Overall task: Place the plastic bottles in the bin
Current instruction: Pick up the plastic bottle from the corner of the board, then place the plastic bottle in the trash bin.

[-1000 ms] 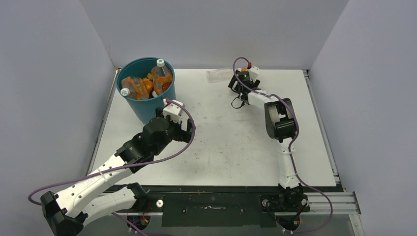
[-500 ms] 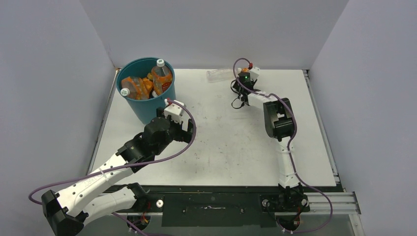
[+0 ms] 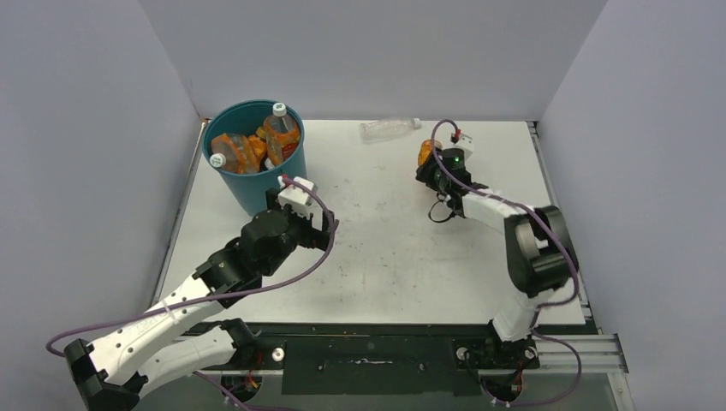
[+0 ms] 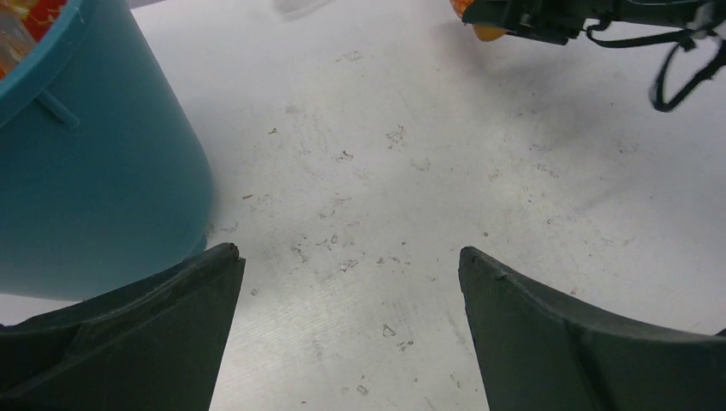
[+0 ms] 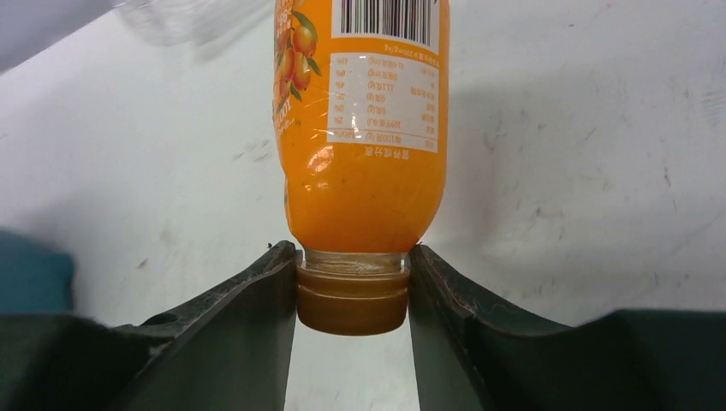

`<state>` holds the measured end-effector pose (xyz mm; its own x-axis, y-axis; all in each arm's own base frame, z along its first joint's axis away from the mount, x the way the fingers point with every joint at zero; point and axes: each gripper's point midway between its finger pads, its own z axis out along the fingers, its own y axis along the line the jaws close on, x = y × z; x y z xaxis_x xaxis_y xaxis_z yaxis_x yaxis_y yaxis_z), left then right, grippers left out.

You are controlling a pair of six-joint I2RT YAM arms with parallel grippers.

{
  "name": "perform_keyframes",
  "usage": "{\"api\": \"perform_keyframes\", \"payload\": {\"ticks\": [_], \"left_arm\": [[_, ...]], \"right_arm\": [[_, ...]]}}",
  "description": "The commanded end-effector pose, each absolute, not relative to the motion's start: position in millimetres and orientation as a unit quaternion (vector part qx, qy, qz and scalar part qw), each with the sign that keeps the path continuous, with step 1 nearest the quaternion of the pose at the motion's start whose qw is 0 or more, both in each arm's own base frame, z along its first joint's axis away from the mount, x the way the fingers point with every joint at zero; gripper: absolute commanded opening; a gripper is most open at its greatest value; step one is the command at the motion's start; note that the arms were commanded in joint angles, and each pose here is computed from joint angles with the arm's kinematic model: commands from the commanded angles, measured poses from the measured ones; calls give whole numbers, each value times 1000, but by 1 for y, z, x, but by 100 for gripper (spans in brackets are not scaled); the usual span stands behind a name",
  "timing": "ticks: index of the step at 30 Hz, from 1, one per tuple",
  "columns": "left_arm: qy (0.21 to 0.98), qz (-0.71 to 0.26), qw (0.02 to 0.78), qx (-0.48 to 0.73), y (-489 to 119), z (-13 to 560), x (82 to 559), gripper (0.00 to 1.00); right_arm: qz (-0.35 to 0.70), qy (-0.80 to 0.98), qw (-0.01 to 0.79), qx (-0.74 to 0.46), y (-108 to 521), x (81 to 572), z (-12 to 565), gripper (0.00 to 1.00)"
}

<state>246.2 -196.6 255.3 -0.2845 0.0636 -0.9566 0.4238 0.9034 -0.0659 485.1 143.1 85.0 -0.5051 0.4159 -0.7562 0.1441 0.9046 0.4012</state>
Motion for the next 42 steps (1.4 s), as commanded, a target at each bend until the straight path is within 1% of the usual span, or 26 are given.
{"api": "perform_keyframes", "payload": {"ticks": [1, 7, 11, 15, 18, 20, 23, 27, 30, 34, 37, 42], "left_arm": [[741, -188, 628, 146, -195, 289, 241, 97], [679, -260, 660, 189, -212, 314, 221, 96], [604, -306, 694, 246, -220, 340, 194, 96], [503, -331, 720, 346, -226, 360, 151, 96], [433, -297, 719, 455, -234, 347, 131, 96], [409, -268, 710, 506, -239, 334, 128, 96], [399, -212, 684, 573, -250, 307, 137, 96], [356, -148, 675, 629, -271, 295, 142, 96], [327, -105, 677, 651, -285, 296, 141, 96], [291, -75, 678, 671, -301, 297, 139, 96], [283, -46, 665, 690, -307, 289, 143, 96], [277, -42, 662, 695, -317, 290, 145, 96]], "right_arm": [[243, 838, 481, 91, 187, 422, 157, 5], [258, 873, 410, -50, 221, 311, 179, 5], [245, 885, 374, -129, 222, 249, 202, 5], [275, 886, 343, -148, 217, 203, 226, 5], [307, 880, 322, -166, 215, 178, 242, 5], [323, 873, 307, -196, 216, 164, 250, 5], [343, 865, 279, -236, 218, 145, 258, 5], [366, 855, 254, -266, 219, 128, 264, 5], [361, 857, 247, -272, 216, 123, 262, 5], [356, 862, 239, -271, 214, 121, 258, 5], [342, 869, 235, -270, 213, 122, 249, 5], [347, 866, 228, -280, 220, 117, 247, 5]]}}
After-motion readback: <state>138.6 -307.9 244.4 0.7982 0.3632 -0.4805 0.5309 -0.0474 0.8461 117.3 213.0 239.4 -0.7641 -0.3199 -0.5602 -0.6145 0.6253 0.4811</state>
